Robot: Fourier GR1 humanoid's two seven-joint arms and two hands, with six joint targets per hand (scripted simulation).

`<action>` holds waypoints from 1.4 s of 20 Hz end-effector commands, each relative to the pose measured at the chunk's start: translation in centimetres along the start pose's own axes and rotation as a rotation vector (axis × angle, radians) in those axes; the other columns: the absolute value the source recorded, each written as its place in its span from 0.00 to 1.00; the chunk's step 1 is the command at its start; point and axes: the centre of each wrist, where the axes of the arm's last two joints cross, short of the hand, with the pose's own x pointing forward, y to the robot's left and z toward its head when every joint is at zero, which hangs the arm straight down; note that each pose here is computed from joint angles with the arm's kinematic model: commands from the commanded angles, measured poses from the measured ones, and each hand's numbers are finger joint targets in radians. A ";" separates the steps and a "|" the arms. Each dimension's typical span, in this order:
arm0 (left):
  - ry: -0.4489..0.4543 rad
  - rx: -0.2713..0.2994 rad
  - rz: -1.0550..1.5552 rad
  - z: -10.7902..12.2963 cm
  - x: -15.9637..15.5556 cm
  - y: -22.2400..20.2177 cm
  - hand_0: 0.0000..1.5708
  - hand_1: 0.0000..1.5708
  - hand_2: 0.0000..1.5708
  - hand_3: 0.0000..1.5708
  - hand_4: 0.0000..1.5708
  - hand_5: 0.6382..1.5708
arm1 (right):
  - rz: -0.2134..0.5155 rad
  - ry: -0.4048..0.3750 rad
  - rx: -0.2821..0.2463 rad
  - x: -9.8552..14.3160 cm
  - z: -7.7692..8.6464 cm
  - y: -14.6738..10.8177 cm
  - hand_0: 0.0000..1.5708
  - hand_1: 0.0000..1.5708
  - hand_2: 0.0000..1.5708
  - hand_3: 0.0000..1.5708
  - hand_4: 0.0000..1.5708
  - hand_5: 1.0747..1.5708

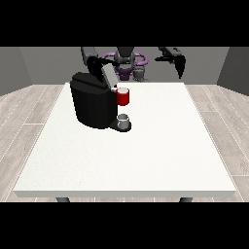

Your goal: Insert the coffee pod into the coffee machine and close the lid

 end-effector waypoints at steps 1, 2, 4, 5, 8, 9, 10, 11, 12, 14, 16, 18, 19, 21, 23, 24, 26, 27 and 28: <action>-0.004 0.008 0.008 0.9 -0.9 -1.1 0.00 0.00 0.00 0.00 0.00 1.00 | 0.018 0.026 0.024 -0.1 -0.6 -0.6 0.00 0.00 0.00 0.00 0.00 1.00; -0.026 0.001 -0.011 -1.1 1.6 0.2 0.00 0.00 0.00 0.00 0.00 1.00 | 0.020 0.002 0.030 0.5 -1.1 -1.3 0.00 0.00 0.00 0.00 0.00 1.00; -0.001 0.043 -0.001 0.5 -1.2 1.8 0.00 0.00 0.00 0.00 0.00 1.00 | 0.025 -0.004 0.059 0.9 -0.9 1.0 0.00 0.00 0.00 0.00 0.00 1.00; 0.023 0.017 -0.003 0.9 -0.6 2.2 0.00 0.00 0.00 0.00 0.00 1.00 | 0.020 0.005 0.062 -0.5 -0.2 1.8 0.00 0.00 0.00 0.00 0.00 1.00; 0.016 -0.012 -0.019 0.2 -0.7 0.1 0.00 0.00 0.00 0.00 0.00 1.00 | 0.045 -0.002 0.071 2.7 -2.6 1.3 0.00 0.00 0.00 0.00 0.07 1.00; 0.014 0.035 0.020 0.4 -1.2 0.4 0.00 0.00 0.00 0.00 0.00 1.00 | 0.038 -0.022 0.085 0.9 -1.5 2.4 0.00 0.00 0.00 0.00 0.10 1.00; -0.024 0.035 0.004 -0.4 -0.7 2.4 0.00 0.00 0.00 0.00 0.00 1.00 | 0.065 -0.044 0.099 2.4 -2.2 4.5 0.00 0.00 0.00 0.00 0.14 1.00; 0.045 0.050 0.020 0.3 -1.5 1.1 0.00 0.00 0.00 0.00 0.02 1.00 | 0.045 0.001 0.157 1.5 -1.3 4.7 0.00 0.00 0.00 0.00 0.09 1.00; 0.043 0.046 0.006 0.4 -1.8 0.7 0.00 0.00 0.00 0.00 0.08 1.00 | 0.074 -0.023 0.127 2.2 -2.0 4.4 0.00 0.00 0.00 0.00 0.00 1.00; 0.025 0.016 -0.017 0.2 -1.1 -0.3 0.00 0.00 0.00 0.00 0.10 1.00 | 0.106 -0.025 0.117 2.9 -2.8 4.1 0.00 0.00 0.00 0.00 0.14 1.00; 0.013 0.015 0.000 -0.5 0.0 1.5 0.00 0.00 0.00 0.00 0.11 1.00 | 0.143 -0.053 0.104 3.0 -3.0 4.7 0.00 0.00 0.00 0.00 0.08 1.00; 0.039 0.024 0.006 0.2 -1.2 1.4 0.00 0.00 0.00 0.00 0.10 1.00 | 0.144 -0.045 0.126 3.6 -3.1 6.5 0.00 0.00 0.00 0.00 0.08 1.00; -0.008 0.022 -0.004 0.3 -1.7 -0.8 0.00 0.00 0.00 0.00 0.08 1.00 | 0.157 -0.072 0.109 3.4 -3.3 5.1 0.00 0.00 0.00 0.00 0.09 1.00; -0.015 0.042 -0.001 -0.4 -0.7 0.7 0.00 0.00 0.00 0.00 0.12 1.00 | 0.145 -0.084 0.114 4.5 -4.0 3.8 0.00 0.00 0.00 0.00 0.09 1.00; 0.001 0.029 0.006 -0.6 0.3 2.1 0.00 0.00 0.00 0.00 0.10 1.00 | 0.111 -0.070 0.113 4.0 -3.7 4.5 0.00 0.00 0.00 0.00 0.05 1.00; 0.007 0.001 0.008 -0.1 -0.2 1.5 0.00 0.00 0.00 0.00 0.00 1.00 | 0.105 -0.085 0.112 3.9 -3.8 4.2 0.00 0.00 0.00 0.00 0.08 1.00; -0.025 0.009 -0.008 -0.3 -1.0 1.5 0.00 0.00 0.00 0.00 0.00 1.00 | 0.102 -0.125 0.174 4.9 -3.6 7.6 0.00 0.00 0.00 0.00 0.02 1.00; -0.028 0.018 -0.013 0.9 -1.1 1.4 0.00 0.00 0.00 0.00 0.08 1.00 | 0.080 -0.129 0.184 1.8 -2.2 5.4 0.00 0.00 0.00 0.00 0.04 1.00; 0.011 0.031 -0.007 0.2 -1.0 0.9 0.00 0.00 0.00 0.00 0.12 1.00 | 0.048 -0.113 0.207 3.1 -2.4 7.8 0.00 0.00 0.00 0.00 0.08 1.00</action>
